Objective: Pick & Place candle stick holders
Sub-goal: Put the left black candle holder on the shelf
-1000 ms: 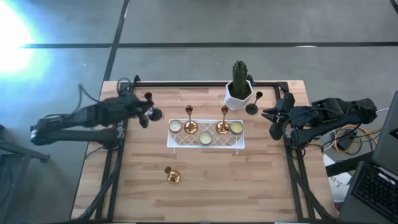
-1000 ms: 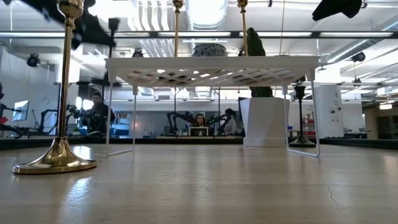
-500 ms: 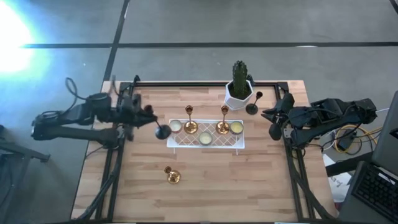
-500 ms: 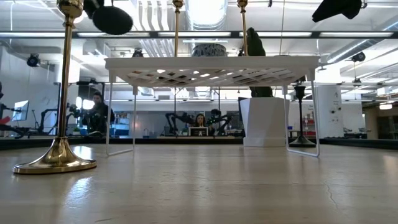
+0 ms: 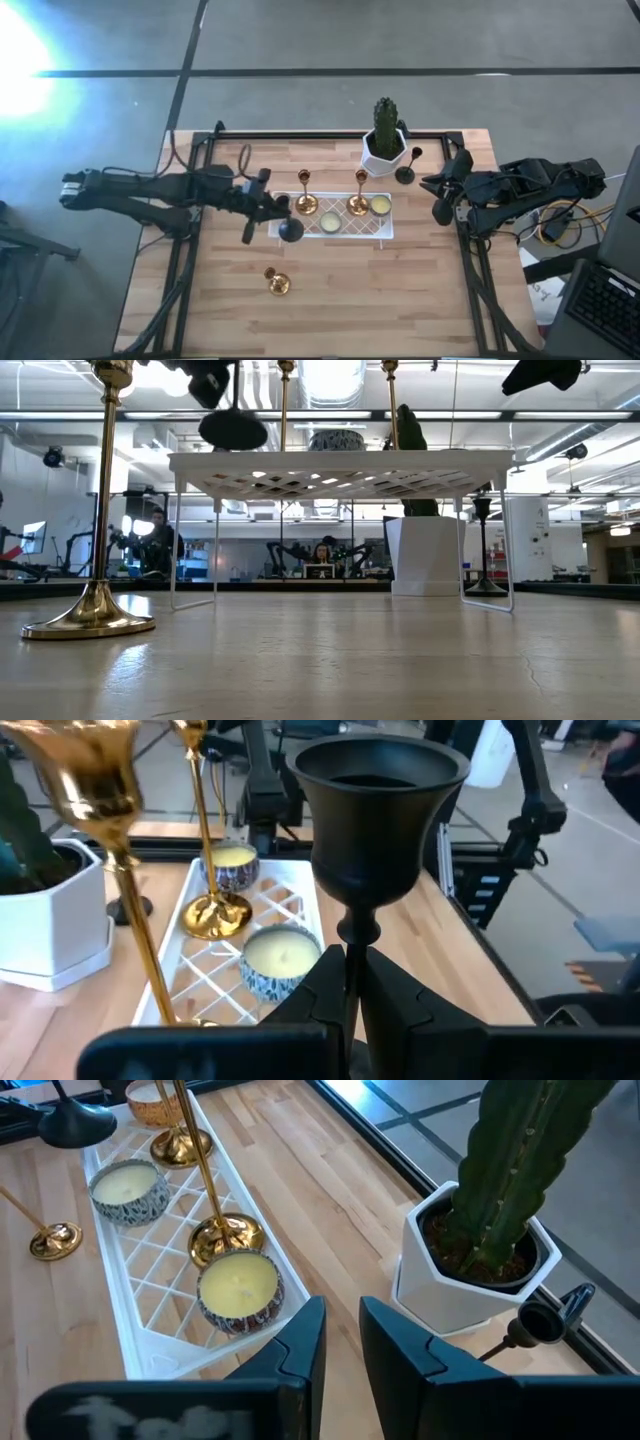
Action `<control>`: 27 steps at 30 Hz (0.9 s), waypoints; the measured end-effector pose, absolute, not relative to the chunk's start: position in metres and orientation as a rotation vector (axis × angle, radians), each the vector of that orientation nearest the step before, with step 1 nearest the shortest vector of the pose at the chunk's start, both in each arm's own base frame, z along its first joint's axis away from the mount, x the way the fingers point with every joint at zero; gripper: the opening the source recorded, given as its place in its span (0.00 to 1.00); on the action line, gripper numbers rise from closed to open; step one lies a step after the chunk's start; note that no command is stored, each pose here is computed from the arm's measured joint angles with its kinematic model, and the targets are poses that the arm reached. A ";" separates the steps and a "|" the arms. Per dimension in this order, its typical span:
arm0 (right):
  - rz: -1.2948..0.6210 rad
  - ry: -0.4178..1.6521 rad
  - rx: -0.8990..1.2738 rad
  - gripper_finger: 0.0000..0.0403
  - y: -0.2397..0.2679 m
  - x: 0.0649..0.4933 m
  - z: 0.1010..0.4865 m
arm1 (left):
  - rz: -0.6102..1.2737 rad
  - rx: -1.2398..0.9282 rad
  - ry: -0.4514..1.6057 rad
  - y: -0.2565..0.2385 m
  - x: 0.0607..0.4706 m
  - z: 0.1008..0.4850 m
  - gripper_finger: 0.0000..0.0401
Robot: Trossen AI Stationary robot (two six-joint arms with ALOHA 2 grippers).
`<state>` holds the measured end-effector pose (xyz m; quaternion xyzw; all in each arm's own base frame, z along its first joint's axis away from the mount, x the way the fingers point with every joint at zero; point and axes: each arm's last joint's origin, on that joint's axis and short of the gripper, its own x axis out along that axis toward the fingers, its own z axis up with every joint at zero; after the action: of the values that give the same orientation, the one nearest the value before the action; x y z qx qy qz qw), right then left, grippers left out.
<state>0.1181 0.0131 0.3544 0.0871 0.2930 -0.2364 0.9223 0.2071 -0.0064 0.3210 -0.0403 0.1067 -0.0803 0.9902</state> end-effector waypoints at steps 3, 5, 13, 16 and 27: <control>-0.486 0.601 0.179 0.14 0.013 0.118 0.354 | -0.169 -0.058 0.202 -0.007 0.210 0.322 0.05; -0.485 0.601 0.179 0.13 0.013 0.118 0.354 | -0.167 -0.041 0.206 -0.006 0.212 0.321 0.05; -0.486 0.601 0.179 0.13 0.013 0.118 0.354 | -0.139 -0.018 0.268 -0.002 0.224 0.309 0.05; -0.485 0.601 0.179 0.13 0.013 0.118 0.354 | -0.126 -0.017 0.281 0.001 0.227 0.306 0.05; -0.485 0.602 0.180 0.13 0.013 0.118 0.354 | -0.089 0.011 0.291 0.004 0.220 0.308 0.05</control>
<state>0.1181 0.0131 0.3544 0.0875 0.2929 -0.2364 0.9223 0.2201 0.0036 0.3081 0.0052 0.1451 -0.0442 0.9884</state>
